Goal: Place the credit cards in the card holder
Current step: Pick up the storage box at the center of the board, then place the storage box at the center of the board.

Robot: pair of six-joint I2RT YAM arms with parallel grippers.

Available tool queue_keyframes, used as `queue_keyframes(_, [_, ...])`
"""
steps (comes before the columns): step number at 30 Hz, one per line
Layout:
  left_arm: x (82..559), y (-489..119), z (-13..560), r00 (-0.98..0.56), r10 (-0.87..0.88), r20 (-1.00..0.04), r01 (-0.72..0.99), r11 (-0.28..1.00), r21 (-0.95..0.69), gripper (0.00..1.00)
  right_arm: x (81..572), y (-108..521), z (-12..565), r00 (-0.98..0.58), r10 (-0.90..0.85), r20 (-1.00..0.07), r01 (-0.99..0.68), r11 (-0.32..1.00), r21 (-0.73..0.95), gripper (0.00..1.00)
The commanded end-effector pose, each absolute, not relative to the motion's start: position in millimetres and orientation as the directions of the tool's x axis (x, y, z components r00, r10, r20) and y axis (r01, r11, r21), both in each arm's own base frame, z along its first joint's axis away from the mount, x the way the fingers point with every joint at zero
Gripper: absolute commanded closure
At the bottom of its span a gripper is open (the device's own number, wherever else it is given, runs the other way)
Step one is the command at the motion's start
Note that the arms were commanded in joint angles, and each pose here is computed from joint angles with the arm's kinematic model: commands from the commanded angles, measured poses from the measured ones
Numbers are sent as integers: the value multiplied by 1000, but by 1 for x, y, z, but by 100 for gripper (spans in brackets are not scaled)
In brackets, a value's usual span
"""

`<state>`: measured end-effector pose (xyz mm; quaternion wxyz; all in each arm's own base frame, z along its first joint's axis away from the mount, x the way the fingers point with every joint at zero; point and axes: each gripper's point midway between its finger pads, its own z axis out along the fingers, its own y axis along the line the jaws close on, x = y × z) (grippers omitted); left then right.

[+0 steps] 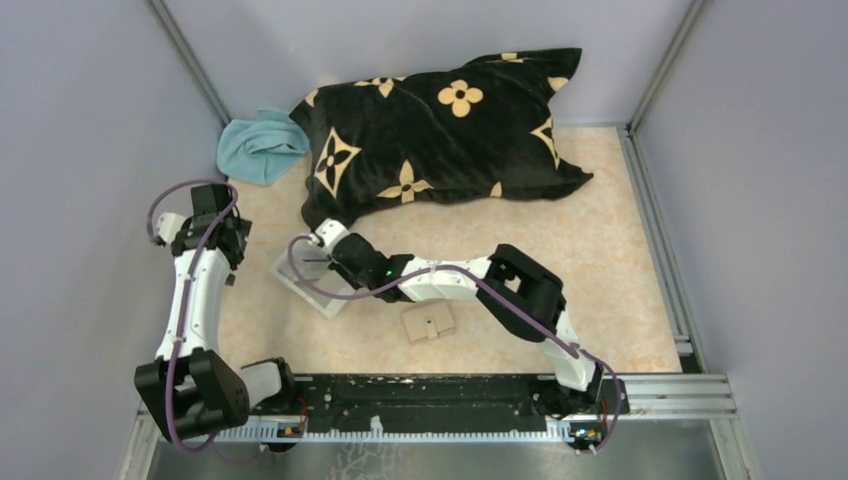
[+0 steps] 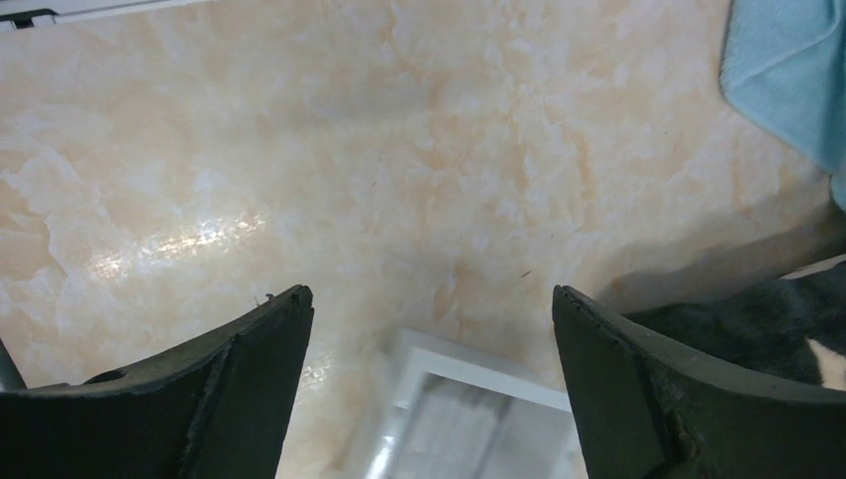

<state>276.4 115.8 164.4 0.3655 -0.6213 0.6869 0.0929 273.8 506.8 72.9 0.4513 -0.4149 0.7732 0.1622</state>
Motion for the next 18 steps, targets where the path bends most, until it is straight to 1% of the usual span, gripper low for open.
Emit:
queue_keyframes(1, [272,111,161,24,-792,-610,-907,239,-346,5,307,455,116,-261,-422,-868,-644,746,-169,100])
queue_keyframes(8, [268,99,143,-18,-816,-578,-892,274,-359,6,312,403,111,-344,-389,-854,-537,828,-161,100])
queue_keyframes(13, [271,88,132,-63,-828,-557,-879,311,-362,8,308,385,101,-398,-356,-845,-472,870,-144,100])
queue_keyframes(18, [276,69,123,-130,-815,-565,-861,376,-343,9,307,376,93,-442,-335,-832,-418,898,-139,100])
